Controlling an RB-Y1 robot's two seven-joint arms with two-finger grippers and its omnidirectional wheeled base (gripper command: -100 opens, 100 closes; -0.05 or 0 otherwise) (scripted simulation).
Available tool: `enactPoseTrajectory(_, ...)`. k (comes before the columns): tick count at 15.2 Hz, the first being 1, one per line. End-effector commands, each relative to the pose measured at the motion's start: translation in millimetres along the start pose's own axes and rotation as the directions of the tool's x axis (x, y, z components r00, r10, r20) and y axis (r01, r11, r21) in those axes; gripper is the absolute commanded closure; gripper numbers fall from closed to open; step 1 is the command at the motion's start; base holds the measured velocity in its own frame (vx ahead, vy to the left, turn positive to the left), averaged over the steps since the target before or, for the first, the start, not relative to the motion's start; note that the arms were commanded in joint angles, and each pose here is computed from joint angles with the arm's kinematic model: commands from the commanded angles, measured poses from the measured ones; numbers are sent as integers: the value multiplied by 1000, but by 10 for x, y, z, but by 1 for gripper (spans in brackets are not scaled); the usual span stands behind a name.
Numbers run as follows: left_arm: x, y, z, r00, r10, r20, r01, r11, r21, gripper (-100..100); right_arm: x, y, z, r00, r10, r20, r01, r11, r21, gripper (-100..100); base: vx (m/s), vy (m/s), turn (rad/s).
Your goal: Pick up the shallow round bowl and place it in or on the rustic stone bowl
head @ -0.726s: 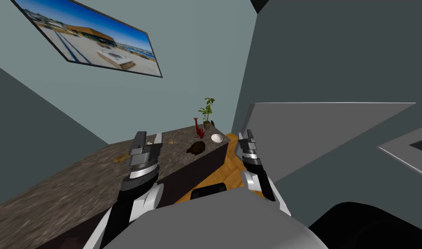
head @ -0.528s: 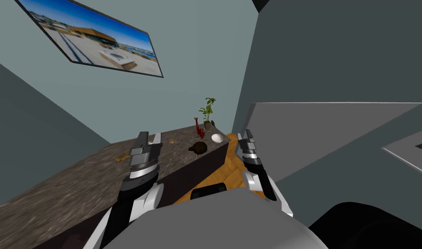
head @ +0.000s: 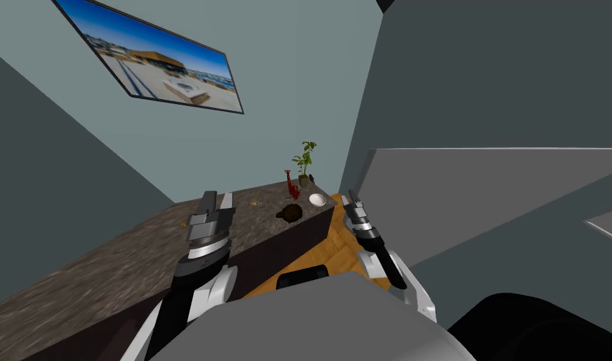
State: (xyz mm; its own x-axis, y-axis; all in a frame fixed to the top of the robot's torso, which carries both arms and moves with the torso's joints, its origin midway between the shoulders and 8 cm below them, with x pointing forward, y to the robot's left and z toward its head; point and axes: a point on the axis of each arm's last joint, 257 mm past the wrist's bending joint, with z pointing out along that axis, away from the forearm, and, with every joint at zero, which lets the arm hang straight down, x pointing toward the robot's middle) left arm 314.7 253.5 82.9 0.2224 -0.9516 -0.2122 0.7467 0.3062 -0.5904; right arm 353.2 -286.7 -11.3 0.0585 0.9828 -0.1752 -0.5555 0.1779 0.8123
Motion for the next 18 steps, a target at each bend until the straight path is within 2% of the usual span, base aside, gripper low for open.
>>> enactPoseTrajectory(1, 0, 0, 0, 1000, 0, 0, 0, 1000, 0, 0, 50, -121, -27, 997, -49, -54, 51, 998, 30, -100, -25, 15, 111)
enactPoseTrajectory(3, 0, 0, 0, 1000, 0, 0, 0, 1000, 0, 0, 67, -121, -25, 996, -58, -72, 60, 998, 30, -100, -18, 10, 58)
enactPoseTrajectory(6, 0, 0, 0, 1000, 0, 0, 0, 1000, 0, 0, 124, -315, -89, 978, -134, -159, 147, 987, 69, -100, -15, 14, 100)
enactPoseTrajectory(8, 0, 0, 0, 1000, 0, 0, 0, 1000, 0, 0, 140, -316, -88, 974, -143, -177, 157, 985, 67, -100, -14, 11, 86)
enactPoseTrajectory(9, 0, 0, 0, 1000, 0, 0, 0, 1000, 0, 0, 156, -423, -130, 958, -181, -220, 204, 975, 85, -100, -14, 13, 103)
enactPoseTrajectory(10, 0, 0, 0, 1000, 0, 0, 0, 1000, 0, 0, 165, -424, -131, 954, -187, -233, 211, 974, 82, -100, -16, 14, 106)
enactPoseTrajectory(11, 0, 0, 0, 1000, 0, 0, 0, 1000, 0, 0, 168, -536, -179, 937, -221, -270, 256, 962, 99, -100, -19, 20, 155)
enactPoseTrajectory(12, 0, 0, 0, 1000, 0, 0, 0, 1000, 0, 0, 182, -537, -180, 929, -230, -290, 267, 959, 95, -100, -18, 18, 133)
enactPoseTrajectory(13, 0, 0, 0, 1000, 0, 0, 0, 1000, 0, 0, 173, -654, -235, 910, -262, -322, 310, 944, 110, -100, -17, 20, 158)
enactPoseTrajectory(15, 0, 0, 0, 1000, 0, 0, 0, 1000, 0, 0, 189, -656, -237, 897, -272, -347, 325, 940, 103, -100, -14, 17, 86)
enactPoseTrajectory(16, 0, 0, 0, 1000, 0, 0, 0, 1000, 0, 0, 176, -776, -299, 869, -306, -389, 375, 920, 113, -100, -13, 19, 94)
enactPoseTrajectory(17, 0, 0, 0, 1000, 0, 0, 0, 1000, 0, 0, 184, -777, -300, 859, -313, -405, 384, 917, 107, -100, -13, 19, 132)
enactPoseTrajectory(18, 0, 0, 0, 1000, 0, 0, 0, 1000, 0, 0, 159, -899, -369, 831, -342, -439, 430, 895, 117, -100, -12, 22, 218)
